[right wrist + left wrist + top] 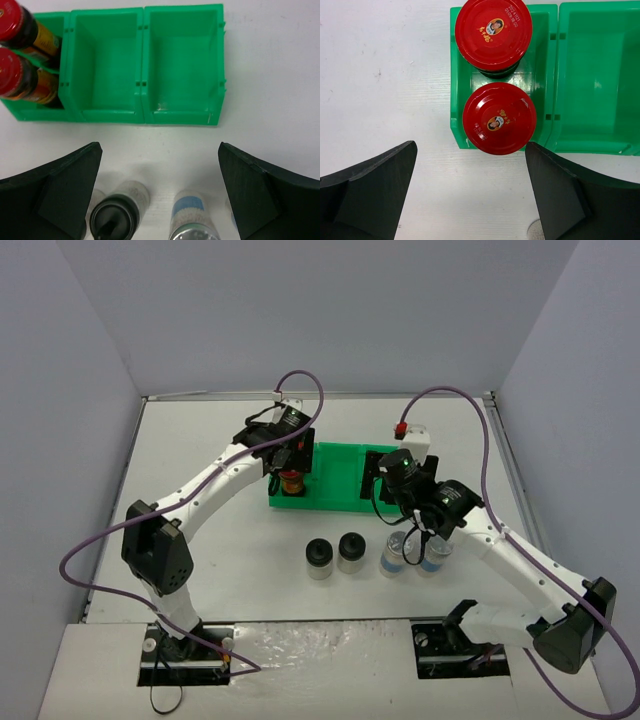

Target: Organize the condiment bottles

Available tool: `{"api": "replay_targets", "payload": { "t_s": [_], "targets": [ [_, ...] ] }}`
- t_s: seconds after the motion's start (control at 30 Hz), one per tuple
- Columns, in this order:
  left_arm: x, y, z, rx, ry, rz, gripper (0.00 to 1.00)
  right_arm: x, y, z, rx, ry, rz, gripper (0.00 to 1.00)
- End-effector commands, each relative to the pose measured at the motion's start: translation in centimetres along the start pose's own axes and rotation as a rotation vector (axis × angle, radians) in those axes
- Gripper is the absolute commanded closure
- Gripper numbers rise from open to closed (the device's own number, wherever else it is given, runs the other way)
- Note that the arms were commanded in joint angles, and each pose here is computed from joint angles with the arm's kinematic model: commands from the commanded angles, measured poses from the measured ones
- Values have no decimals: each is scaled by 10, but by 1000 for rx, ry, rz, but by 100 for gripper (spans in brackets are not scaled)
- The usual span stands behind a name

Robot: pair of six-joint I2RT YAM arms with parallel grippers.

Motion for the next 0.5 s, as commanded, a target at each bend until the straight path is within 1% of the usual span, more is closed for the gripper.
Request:
{"api": "replay_targets", "payload": {
  "t_s": [0.0, 0.17, 0.3, 0.47],
  "targets": [
    [-29, -32, 3, -37, 27, -118, 12, -24, 10, 16, -15, -113, 64, 2],
    [-34, -33, 6, -40, 26, -123, 13, -27, 48, 40, -78, -188, 180, 2],
    [-39, -34, 9, -39, 23, -131, 12, -25, 78, 52, -137, -189, 247, 1],
    [-43, -34, 13, -38, 18, -134, 12, -21, 94, 56, -165, -156, 268, 0]
  ]
}}
Point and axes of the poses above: each gripper's point midway between its finger pads, its own x axis out along the fingers, its own z axis along the line the jaws close on, y = z × x, the point moved 3 cm from there along -x, back along the fingers, and after that the axes turned 8 degrees about -x, right-handed, at the moved point
